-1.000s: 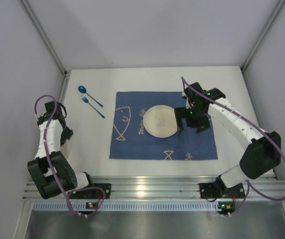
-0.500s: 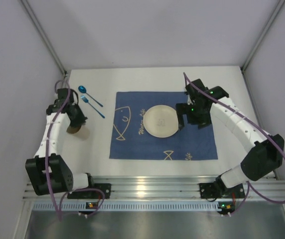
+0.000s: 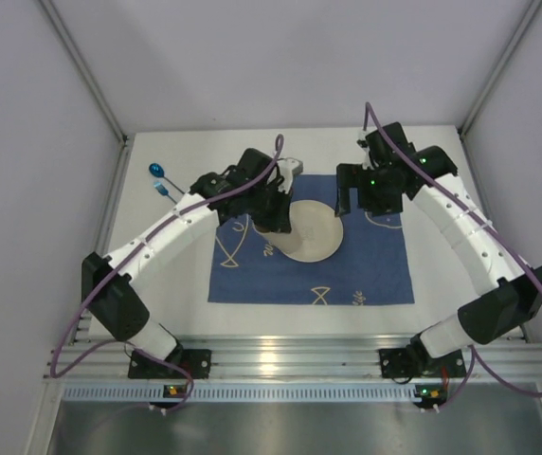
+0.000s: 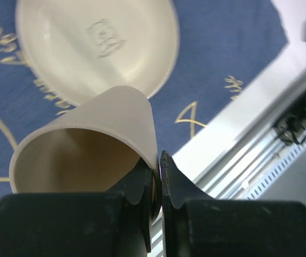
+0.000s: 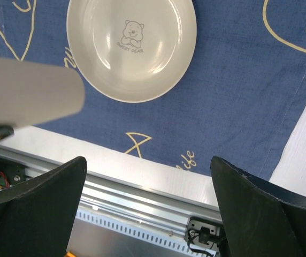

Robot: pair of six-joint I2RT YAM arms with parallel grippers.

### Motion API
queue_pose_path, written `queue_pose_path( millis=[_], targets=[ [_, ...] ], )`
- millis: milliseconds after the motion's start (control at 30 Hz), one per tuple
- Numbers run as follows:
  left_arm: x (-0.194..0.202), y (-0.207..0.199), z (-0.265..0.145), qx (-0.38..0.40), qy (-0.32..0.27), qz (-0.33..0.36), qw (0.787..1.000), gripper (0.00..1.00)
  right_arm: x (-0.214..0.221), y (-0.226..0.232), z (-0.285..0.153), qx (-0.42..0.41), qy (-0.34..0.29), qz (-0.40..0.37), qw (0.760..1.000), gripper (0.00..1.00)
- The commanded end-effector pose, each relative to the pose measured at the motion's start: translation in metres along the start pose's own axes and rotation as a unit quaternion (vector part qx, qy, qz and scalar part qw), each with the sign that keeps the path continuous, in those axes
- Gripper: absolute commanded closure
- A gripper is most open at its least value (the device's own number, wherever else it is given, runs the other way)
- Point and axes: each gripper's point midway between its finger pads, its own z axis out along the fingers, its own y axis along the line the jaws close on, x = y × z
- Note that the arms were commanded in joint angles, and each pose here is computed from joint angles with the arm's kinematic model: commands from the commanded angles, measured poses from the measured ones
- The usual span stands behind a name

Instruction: Set the dinner table for one person

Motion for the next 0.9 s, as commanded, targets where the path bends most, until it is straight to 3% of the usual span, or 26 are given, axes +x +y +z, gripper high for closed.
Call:
queue_pose_path(
  millis=[0,200,367,500,867],
  targets=[
    [-0.013,-0.055,-0.017,0.083,-0.013,0.062,0.995,1.00,-0.013,-0.001,-0.015,-0.016,-0.024,0.020,0.999,0.00],
    [-0.009,-0.118,-0.044,0.191,-0.035,0.102,0.976,1.00,-0.009,0.014,-0.009,-0.077,0.000,0.061,0.995,0.00],
    [-0.006,-0.149,-0.068,0.235,-0.057,0.119,0.963,1.00,-0.017,0.032,-0.001,-0.143,0.008,0.103,0.984,0.00],
    [0.004,-0.159,-0.071,0.247,-0.048,0.122,0.960,1.00,-0.017,0.055,0.000,-0.199,0.042,0.126,0.971,0.00],
    [0.051,-0.164,-0.037,0.244,0.020,0.135,0.960,1.00,-0.005,0.072,-0.024,-0.246,0.072,0.113,0.960,0.00]
  ],
)
